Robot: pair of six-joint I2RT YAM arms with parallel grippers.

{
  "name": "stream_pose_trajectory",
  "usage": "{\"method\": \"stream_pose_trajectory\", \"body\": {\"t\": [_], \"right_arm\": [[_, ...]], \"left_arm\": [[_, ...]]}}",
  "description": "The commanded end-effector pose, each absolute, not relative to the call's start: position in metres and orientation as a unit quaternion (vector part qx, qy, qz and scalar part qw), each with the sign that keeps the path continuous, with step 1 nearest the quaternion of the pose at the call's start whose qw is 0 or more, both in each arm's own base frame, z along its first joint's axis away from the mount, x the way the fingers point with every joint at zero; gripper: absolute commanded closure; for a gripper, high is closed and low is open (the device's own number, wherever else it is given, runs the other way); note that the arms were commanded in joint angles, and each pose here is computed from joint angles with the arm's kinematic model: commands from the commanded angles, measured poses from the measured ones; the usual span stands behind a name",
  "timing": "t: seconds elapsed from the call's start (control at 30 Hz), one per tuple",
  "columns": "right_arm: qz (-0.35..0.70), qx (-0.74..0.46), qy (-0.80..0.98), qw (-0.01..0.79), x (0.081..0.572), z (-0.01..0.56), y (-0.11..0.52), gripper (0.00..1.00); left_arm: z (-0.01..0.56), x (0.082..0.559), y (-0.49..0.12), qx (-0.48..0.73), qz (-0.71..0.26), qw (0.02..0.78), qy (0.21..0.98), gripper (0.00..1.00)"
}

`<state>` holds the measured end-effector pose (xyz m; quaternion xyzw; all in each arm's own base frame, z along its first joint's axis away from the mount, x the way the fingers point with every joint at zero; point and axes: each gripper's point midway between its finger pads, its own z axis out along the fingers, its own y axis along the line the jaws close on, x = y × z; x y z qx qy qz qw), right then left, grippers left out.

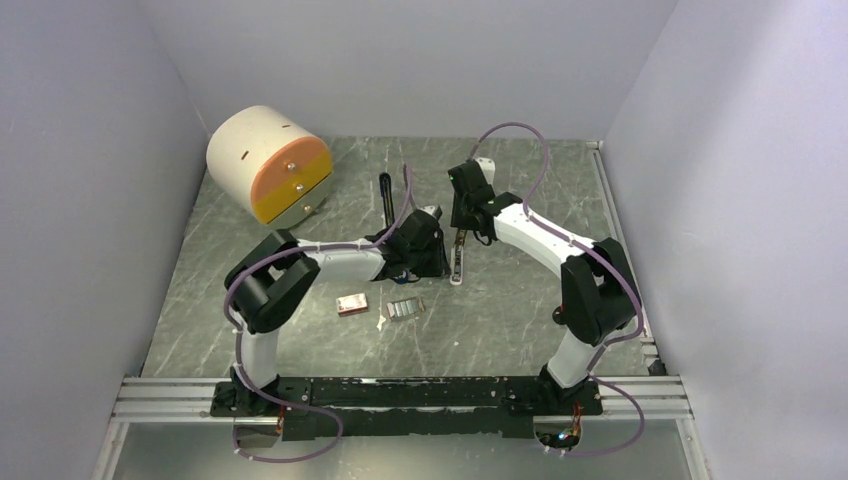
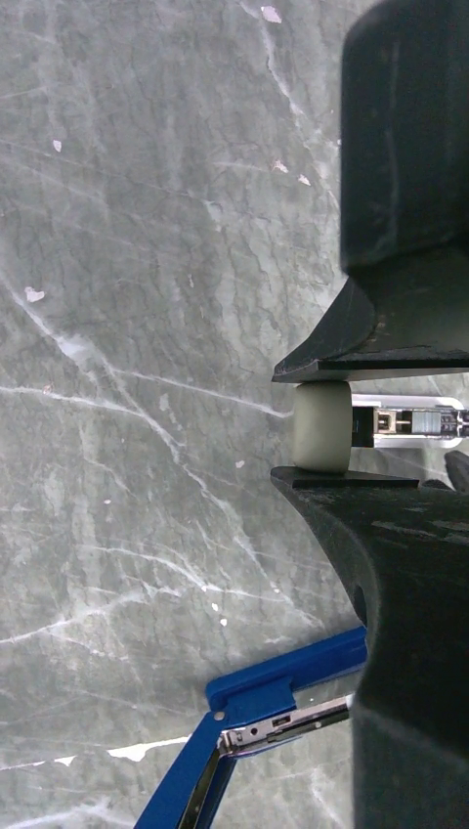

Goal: Load the staples into the stapler

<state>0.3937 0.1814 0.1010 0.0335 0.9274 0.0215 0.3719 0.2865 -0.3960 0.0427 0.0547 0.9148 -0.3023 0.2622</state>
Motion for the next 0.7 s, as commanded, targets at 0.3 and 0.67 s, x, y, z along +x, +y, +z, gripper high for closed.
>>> {"method": "stream_pose_trajectory", "body": {"t": [0.3, 0.67], "right_arm": [[0.052, 0.034, 0.933, 0.353, 0.380, 0.101, 0.184, 0.79], [0.065, 0.021, 0.949, 0.307, 0.334, 0.085, 0.186, 0.79]], "left_arm": [[0.023, 0.280, -0.421, 0.067, -0.373, 0.216, 0.900, 0.77], [-0.024, 0.276, -0.396, 0.053, -0.304, 0.197, 0.931, 0.91]]}}
